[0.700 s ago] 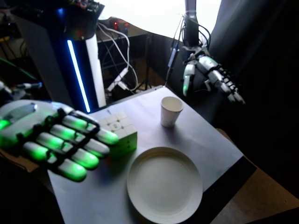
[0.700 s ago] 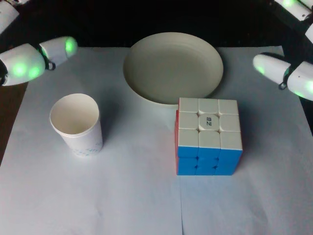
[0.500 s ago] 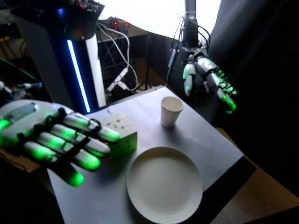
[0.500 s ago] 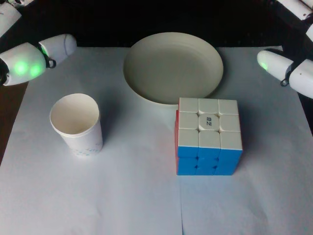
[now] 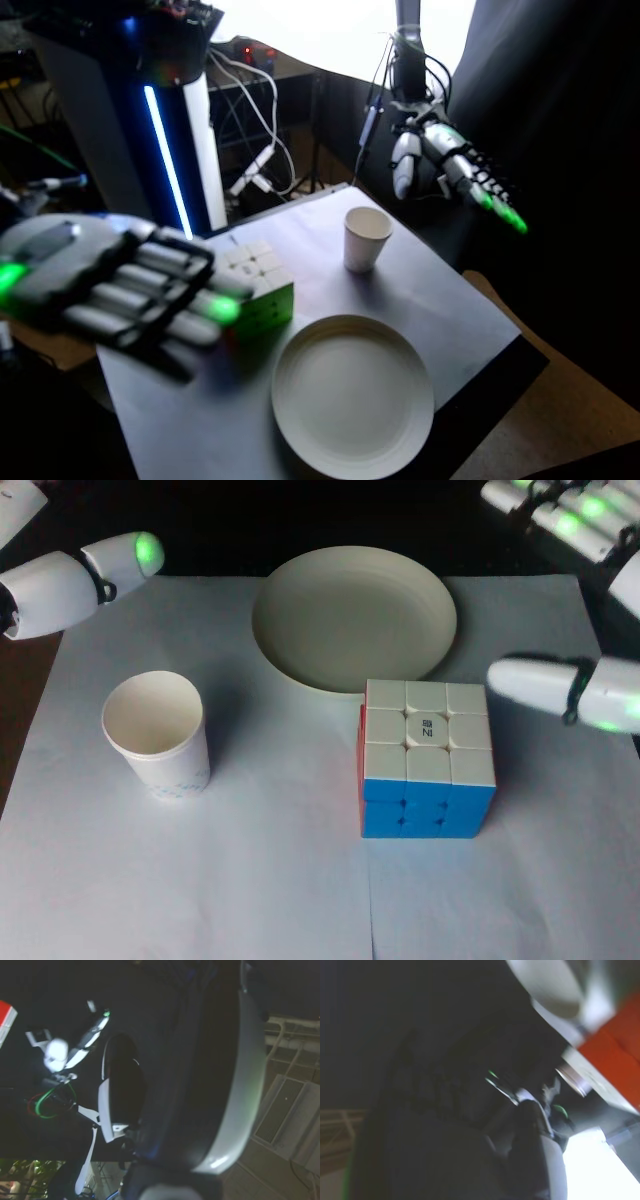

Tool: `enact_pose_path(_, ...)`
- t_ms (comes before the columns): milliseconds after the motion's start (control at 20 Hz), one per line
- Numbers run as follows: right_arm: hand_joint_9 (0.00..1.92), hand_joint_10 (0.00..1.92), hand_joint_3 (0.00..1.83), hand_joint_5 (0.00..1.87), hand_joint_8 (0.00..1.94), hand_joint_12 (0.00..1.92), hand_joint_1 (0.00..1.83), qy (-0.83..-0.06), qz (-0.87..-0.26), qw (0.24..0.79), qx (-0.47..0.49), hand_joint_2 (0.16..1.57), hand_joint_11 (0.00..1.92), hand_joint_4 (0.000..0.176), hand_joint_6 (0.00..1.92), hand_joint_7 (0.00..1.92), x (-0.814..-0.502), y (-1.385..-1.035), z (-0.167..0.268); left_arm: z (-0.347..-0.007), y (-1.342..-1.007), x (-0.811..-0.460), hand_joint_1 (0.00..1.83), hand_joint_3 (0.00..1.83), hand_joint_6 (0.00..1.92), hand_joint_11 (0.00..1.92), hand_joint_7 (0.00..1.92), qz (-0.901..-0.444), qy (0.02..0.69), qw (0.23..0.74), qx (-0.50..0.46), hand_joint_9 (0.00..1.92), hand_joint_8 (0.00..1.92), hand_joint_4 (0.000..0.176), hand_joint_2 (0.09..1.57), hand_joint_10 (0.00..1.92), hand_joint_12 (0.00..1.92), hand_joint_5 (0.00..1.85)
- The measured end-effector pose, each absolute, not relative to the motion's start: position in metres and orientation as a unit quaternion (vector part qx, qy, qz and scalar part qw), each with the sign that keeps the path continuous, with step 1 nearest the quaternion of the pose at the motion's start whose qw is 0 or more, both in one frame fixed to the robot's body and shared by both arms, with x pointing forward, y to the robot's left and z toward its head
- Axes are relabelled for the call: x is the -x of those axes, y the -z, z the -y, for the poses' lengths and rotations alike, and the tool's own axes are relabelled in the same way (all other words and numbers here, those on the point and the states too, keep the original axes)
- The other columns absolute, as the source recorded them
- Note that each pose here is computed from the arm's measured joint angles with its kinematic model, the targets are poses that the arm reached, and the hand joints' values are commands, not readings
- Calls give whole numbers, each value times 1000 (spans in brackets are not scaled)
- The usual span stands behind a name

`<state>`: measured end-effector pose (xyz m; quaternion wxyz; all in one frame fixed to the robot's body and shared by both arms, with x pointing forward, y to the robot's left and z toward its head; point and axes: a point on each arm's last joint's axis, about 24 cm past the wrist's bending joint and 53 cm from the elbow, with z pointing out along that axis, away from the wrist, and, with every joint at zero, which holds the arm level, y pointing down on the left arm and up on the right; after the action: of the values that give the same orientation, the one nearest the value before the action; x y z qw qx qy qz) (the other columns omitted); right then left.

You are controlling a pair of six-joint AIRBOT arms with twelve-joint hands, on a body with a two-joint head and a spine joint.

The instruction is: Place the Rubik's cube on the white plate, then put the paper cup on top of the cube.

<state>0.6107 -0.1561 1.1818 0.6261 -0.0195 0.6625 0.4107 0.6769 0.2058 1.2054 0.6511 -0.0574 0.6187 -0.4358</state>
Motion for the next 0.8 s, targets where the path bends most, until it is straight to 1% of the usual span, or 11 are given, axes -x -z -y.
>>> enact_pose_path(100,24,7,0,0,0,592,438,-442,-666,600,23,1066,0,0,0,0,-599,-1177,145,-209,-1205,-679,237,1,0,37,0,-618,434,652,64,0,0,83,1368,0,35,0)
enact_pose_path(150,0,0,0,0,0,482,472,-458,-669,585,23,1059,0,13,0,0,-594,-1174,141,-209,-1205,-679,249,0,0,1,0,-618,433,652,65,0,0,80,1368,0,262,0)
enact_pose_path(200,0,0,0,0,0,882,510,-476,-678,560,23,1003,0,7,0,0,-586,-1165,135,-210,-1205,-679,243,2,0,0,0,-618,433,653,64,0,0,81,1370,0,241,0)
enact_pose_path(300,6,3,0,0,0,1129,535,-485,-690,536,20,979,0,10,0,0,-578,-1150,130,-210,-1207,-680,229,0,0,0,0,-618,433,654,64,0,0,90,1365,0,244,0)
enact_pose_path(400,0,0,0,0,0,748,558,-498,-698,514,18,983,0,0,0,0,-571,-1138,121,-210,-1208,-681,232,0,0,0,0,-616,433,655,65,0,0,99,1351,0,332,0)
enact_pose_path(450,0,0,0,0,0,400,609,-505,-699,505,20,971,0,0,0,0,-567,-1134,114,-209,-1208,-681,236,0,1,0,0,-615,434,655,66,9,0,78,1350,2,483,8)
enact_pose_path(550,0,0,0,0,0,632,637,-511,-704,493,24,969,0,17,0,0,-564,-1124,104,-208,-1207,-680,264,0,1,0,0,-615,435,654,66,29,0,80,1355,7,589,17)
enact_pose_path(600,0,0,1,0,0,535,670,-509,-709,487,23,972,0,42,0,0,-565,-1117,103,-208,-1207,-681,245,0,1,0,0,-616,435,653,66,34,0,98,1354,6,660,11)
enact_pose_path(650,0,0,3,0,0,24,759,-505,-716,482,20,975,0,38,0,0,-567,-1109,101,-208,-1207,-681,251,1,1,0,0,-616,435,653,67,20,0,106,1356,0,668,11)
enact_pose_path(700,0,0,3,0,0,0,769,-502,-720,478,17,975,0,27,0,0,-570,-1103,100,-208,-1207,-681,237,0,1,0,0,-615,436,654,68,25,0,108,1355,2,703,13)
enact_pose_path(800,0,0,12,0,0,0,671,-498,-726,474,14,996,0,18,0,0,-581,-1095,92,-208,-1208,-681,262,1,0,0,0,-615,436,654,68,22,0,70,1383,2,580,19)
